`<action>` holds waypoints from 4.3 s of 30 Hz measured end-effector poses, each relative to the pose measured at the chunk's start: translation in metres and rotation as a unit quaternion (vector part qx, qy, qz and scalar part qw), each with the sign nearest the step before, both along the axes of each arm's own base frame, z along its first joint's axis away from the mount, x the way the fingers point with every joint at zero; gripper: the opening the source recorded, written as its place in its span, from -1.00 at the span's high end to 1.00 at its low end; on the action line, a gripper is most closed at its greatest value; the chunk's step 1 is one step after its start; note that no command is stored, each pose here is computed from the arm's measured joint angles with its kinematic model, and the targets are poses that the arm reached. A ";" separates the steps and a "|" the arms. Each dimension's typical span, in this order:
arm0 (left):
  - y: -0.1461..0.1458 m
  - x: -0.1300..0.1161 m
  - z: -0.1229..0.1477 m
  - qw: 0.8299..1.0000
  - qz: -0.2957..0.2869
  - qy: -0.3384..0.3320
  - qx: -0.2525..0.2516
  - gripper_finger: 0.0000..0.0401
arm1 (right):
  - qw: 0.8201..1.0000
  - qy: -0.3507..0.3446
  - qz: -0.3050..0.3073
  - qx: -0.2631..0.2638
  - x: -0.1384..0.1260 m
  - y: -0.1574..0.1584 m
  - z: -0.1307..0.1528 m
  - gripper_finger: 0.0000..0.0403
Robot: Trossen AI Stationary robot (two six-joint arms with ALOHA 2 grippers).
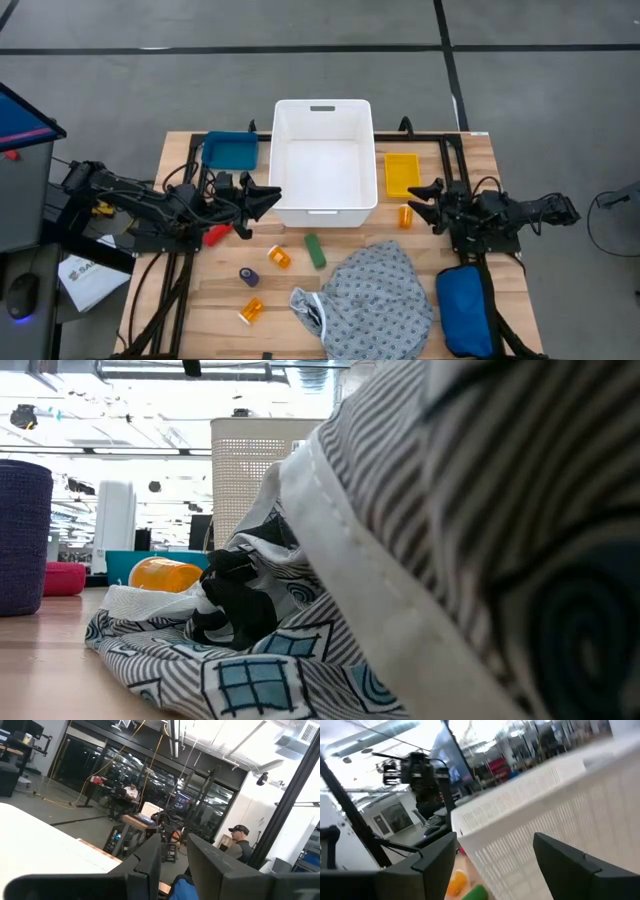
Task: Pick & place medical supplies in basket/bin
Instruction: Put the top orange pill bottle into the yellow bin
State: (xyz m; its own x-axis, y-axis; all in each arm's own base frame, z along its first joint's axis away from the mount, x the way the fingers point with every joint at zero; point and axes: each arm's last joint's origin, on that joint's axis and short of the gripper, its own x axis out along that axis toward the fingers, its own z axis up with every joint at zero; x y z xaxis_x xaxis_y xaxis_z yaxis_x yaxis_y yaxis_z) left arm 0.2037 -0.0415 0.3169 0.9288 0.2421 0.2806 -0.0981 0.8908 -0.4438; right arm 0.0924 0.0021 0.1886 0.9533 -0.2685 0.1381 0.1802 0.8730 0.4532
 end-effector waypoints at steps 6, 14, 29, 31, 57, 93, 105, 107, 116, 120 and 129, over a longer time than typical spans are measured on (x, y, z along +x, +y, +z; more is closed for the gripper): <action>0.002 0.000 0.000 1.000 -0.008 -0.002 0.004 0.57 | 0.997 0.013 0.006 0.073 0.001 -0.001 -0.007 -0.29; 0.008 -0.008 0.012 0.997 -0.034 -0.035 0.060 0.55 | 0.992 -0.091 0.009 0.081 -0.003 -0.002 0.013 -0.29; 0.017 -0.042 0.038 0.989 0.022 -0.115 0.095 0.49 | 0.974 -0.214 0.004 0.072 -0.013 -0.004 0.036 -0.29; 0.018 -0.045 0.041 0.987 0.026 -0.124 0.098 0.41 | 0.972 -0.221 0.005 0.077 -0.014 -0.004 0.037 -0.29; 0.029 -0.091 0.129 0.963 0.081 0.121 0.226 -0.29 | 0.935 0.348 0.066 0.013 0.019 0.025 0.191 -0.29; 0.023 -0.102 0.141 0.961 -0.031 0.221 0.161 -0.37 | 0.691 0.529 -0.344 0.351 0.120 0.033 0.069 -0.29; 0.022 -0.102 0.142 0.962 -0.048 0.216 0.163 -0.37 | 0.667 0.530 -0.335 0.403 0.111 0.009 0.026 -0.29; 0.021 -0.101 0.142 0.961 -0.048 0.216 0.163 -0.37 | 0.658 0.536 -0.339 0.405 0.112 0.005 0.016 -0.29; 0.020 -0.098 0.145 0.966 -0.047 0.201 0.159 -0.37 | 0.652 0.542 -0.343 0.404 0.123 -0.004 -0.008 -0.29; 0.019 -0.094 0.145 0.966 -0.047 0.199 0.158 -0.37 | 0.642 0.551 -0.348 0.404 0.127 -0.007 -0.014 -0.29; 0.014 -0.081 0.143 0.963 -0.053 0.210 0.161 -0.37 | 0.638 0.553 -0.354 0.403 0.122 -0.013 -0.027 -0.29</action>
